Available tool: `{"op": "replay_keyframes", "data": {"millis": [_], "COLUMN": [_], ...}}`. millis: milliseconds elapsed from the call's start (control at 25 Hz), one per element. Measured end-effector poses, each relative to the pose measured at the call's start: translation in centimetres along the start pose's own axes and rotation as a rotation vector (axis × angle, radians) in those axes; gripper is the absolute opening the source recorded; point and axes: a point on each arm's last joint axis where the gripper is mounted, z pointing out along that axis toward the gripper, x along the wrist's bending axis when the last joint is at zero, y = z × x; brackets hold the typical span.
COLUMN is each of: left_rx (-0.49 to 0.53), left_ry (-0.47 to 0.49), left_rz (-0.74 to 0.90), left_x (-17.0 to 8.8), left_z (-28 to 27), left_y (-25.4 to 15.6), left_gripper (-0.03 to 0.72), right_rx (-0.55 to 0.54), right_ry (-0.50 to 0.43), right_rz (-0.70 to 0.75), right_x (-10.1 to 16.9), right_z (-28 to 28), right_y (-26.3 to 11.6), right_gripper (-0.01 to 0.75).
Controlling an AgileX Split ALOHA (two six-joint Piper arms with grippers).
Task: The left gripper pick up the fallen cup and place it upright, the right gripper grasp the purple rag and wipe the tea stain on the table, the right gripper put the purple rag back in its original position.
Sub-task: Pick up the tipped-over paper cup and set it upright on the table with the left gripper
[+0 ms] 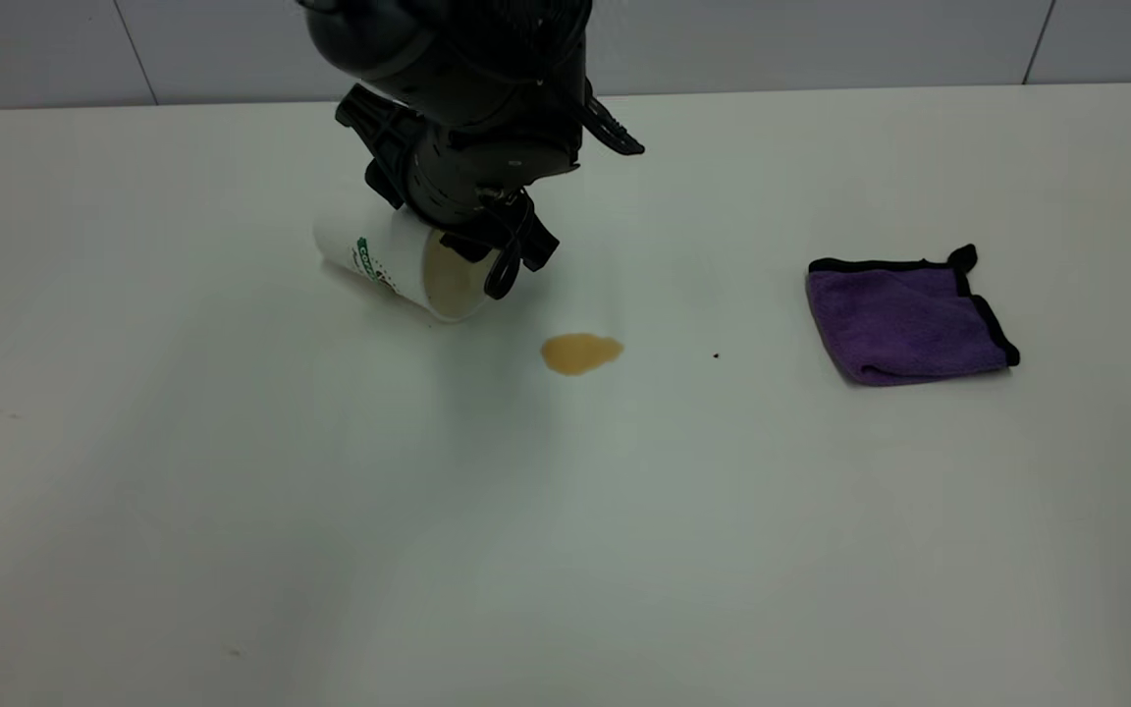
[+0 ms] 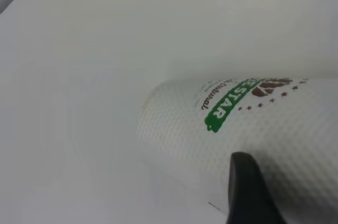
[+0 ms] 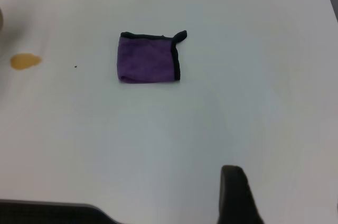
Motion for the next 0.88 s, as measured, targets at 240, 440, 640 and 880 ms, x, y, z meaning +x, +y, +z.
{"op": "replay_keyframes", "data": {"millis": [240, 440, 640, 880], "left_rx": [-0.006, -0.037, -0.016, 0.014], "left_ry": [0.081, 0.124, 0.229, 0.190], "left_rz": [0.019, 0.023, 0.060, 0.170], "left_x": [-0.3, -0.2, 0.8, 3.5], "left_z": [1.1, 1.4, 1.2, -0.6], "left_y": [-0.7, -0.7, -0.8, 0.8], "left_gripper": [0.425, 0.313, 0.028, -0.026], "right_rx": [0.000, 0.000, 0.000, 0.000], "right_ry": [0.000, 0.000, 0.000, 0.000], "right_rz": [0.000, 0.000, 0.000, 0.000], "right_x": [0.0, 0.0, 0.0, 0.0], "right_z": [0.0, 0.0, 0.0, 0.0], "right_y": [0.0, 0.0, 0.0, 0.0], "right_gripper": [0.486, 0.486, 0.486, 0.486]}}
